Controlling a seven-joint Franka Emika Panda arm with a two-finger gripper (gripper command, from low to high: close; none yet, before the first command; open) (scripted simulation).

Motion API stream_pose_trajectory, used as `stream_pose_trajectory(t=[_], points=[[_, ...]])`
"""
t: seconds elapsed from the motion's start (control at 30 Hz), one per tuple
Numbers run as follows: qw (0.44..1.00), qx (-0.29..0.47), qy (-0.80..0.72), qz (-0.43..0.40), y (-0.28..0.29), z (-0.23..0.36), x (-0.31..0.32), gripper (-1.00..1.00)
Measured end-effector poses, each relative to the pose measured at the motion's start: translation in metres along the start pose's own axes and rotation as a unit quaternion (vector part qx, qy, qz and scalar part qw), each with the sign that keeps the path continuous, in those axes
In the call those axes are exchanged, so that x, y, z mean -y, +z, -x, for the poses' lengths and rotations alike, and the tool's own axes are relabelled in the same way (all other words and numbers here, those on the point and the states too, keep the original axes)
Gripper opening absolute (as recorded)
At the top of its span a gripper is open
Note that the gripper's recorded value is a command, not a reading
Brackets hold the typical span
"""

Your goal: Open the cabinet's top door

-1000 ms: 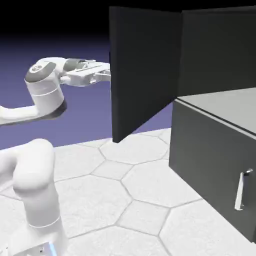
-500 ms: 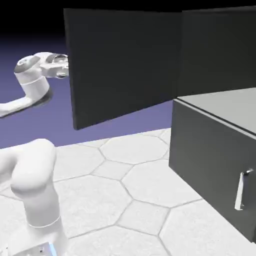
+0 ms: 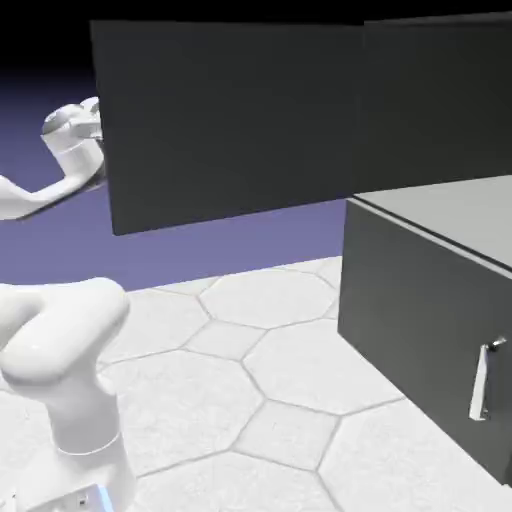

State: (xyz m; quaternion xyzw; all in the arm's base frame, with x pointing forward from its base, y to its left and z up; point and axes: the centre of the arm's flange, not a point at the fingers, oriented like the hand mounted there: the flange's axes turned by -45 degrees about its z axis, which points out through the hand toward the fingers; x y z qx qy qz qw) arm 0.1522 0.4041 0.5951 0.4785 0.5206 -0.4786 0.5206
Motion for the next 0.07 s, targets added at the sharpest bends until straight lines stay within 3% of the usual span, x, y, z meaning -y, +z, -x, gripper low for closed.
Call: stream_pose_trajectory(t=[0.07], points=[[1.000, 0.000, 0.000, -0.014, -0.0145, 0.0000, -0.0043, -1.00]])
